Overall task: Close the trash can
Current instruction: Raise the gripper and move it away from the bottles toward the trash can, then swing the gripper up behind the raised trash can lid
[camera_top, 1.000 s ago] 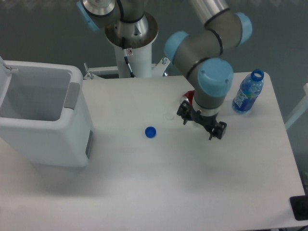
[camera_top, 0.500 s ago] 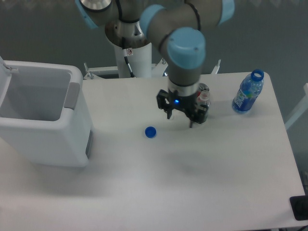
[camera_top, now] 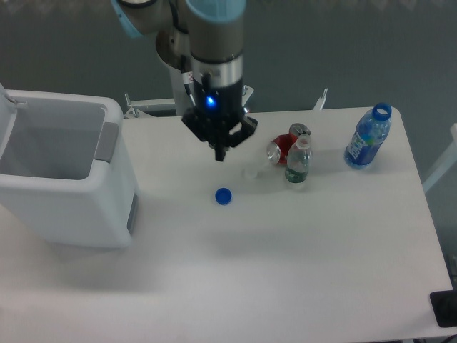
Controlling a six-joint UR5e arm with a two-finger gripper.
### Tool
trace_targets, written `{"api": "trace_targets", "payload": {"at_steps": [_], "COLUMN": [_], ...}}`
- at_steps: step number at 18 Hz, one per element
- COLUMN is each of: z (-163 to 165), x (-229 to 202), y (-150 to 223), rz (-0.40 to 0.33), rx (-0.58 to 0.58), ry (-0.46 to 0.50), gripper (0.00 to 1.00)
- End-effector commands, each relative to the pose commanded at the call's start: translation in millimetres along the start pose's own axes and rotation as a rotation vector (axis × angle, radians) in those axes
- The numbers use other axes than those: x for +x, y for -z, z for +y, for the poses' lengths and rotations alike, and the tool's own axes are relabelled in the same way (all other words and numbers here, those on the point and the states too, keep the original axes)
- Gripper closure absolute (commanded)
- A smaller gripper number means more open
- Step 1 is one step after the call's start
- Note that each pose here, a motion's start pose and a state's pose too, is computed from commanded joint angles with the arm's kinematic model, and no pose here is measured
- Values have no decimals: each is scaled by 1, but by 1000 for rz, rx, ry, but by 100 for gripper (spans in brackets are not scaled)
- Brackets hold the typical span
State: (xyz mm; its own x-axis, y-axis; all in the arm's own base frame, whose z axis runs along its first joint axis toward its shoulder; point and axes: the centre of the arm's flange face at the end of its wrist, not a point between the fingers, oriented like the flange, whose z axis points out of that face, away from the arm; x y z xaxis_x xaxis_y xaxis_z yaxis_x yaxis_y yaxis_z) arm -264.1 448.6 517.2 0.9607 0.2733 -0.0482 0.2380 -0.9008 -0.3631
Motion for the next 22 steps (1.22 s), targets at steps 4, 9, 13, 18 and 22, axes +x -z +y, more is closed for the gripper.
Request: {"api": "trace_targets", "payload": {"at_steps": [4, 9, 13, 18, 22], "z": [-8, -33, -42, -42, -48], "x": [27, 57, 87, 141, 170], "y": [36, 70, 81, 94, 117], "rz": [36, 116, 174, 216, 293], "rx": [92, 191, 222, 237, 291], "ry": [56, 97, 47, -47, -101], "gripper": [100, 100, 100, 100, 99]}}
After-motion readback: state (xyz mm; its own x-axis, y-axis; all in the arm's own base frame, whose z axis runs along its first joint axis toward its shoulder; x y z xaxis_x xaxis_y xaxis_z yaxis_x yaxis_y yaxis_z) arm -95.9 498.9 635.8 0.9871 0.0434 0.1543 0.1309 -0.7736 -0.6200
